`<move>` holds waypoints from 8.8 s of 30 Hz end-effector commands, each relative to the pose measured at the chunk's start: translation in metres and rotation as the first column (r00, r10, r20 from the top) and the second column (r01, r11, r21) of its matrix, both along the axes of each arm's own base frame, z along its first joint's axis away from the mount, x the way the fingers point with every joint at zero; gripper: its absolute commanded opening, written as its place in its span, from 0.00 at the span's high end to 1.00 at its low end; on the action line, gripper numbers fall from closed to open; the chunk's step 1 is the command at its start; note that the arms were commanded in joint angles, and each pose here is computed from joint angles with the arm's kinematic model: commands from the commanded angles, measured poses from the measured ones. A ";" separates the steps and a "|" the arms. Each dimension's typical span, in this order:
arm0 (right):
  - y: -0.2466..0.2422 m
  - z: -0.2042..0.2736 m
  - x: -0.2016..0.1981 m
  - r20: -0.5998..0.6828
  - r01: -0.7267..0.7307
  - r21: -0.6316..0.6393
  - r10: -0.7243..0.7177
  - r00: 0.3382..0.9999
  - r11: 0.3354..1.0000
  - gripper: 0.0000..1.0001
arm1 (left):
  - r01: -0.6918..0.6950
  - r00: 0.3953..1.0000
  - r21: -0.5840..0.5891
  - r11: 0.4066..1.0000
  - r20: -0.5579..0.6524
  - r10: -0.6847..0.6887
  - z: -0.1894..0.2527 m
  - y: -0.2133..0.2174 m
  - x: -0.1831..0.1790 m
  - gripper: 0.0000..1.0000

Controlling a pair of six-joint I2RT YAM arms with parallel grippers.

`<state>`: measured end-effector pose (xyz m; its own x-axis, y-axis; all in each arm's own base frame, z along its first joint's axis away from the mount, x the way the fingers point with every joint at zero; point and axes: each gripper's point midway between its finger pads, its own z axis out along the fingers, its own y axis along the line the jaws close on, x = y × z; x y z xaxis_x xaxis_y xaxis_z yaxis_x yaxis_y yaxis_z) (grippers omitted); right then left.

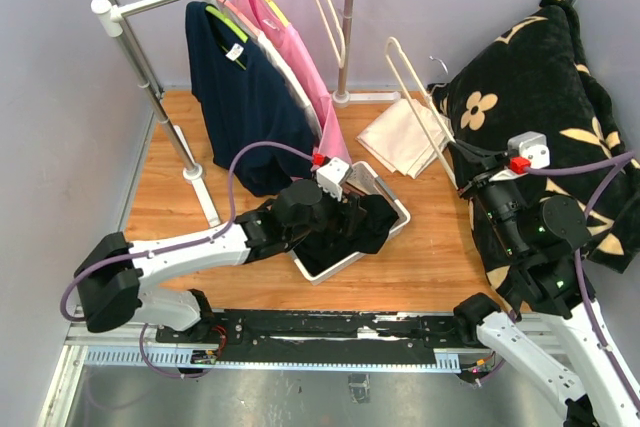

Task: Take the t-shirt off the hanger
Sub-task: Place the T-shirt in the bin, then place the hanger on the clothesline, then pick up the hanger from the clothesline.

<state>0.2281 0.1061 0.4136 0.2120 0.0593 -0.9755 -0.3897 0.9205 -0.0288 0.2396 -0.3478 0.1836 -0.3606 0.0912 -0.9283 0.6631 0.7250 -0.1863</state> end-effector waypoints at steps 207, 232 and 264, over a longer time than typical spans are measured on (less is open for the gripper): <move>0.241 0.102 0.191 0.064 -0.252 -0.014 0.252 0.966 0.968 0.99 | -0.187 0.932 -0.335 0.923 0.238 0.275 0.106 0.125 -0.025 0.00; 0.204 0.152 0.152 0.208 -0.229 0.026 0.219 0.953 0.973 0.99 | -0.215 0.916 -0.357 0.909 0.249 0.314 0.128 0.128 -0.020 0.00; 0.081 0.152 -0.018 0.396 -0.317 0.039 0.276 0.876 0.948 0.99 | -0.204 0.751 -0.460 0.864 0.493 0.440 0.309 0.104 0.049 0.07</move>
<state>0.2473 0.2054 0.5228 0.3872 0.1679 -0.9066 -0.6181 0.7769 -0.1201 0.2769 -0.2489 0.4617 0.2344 -0.2898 -0.9279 0.4664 0.8710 -0.1542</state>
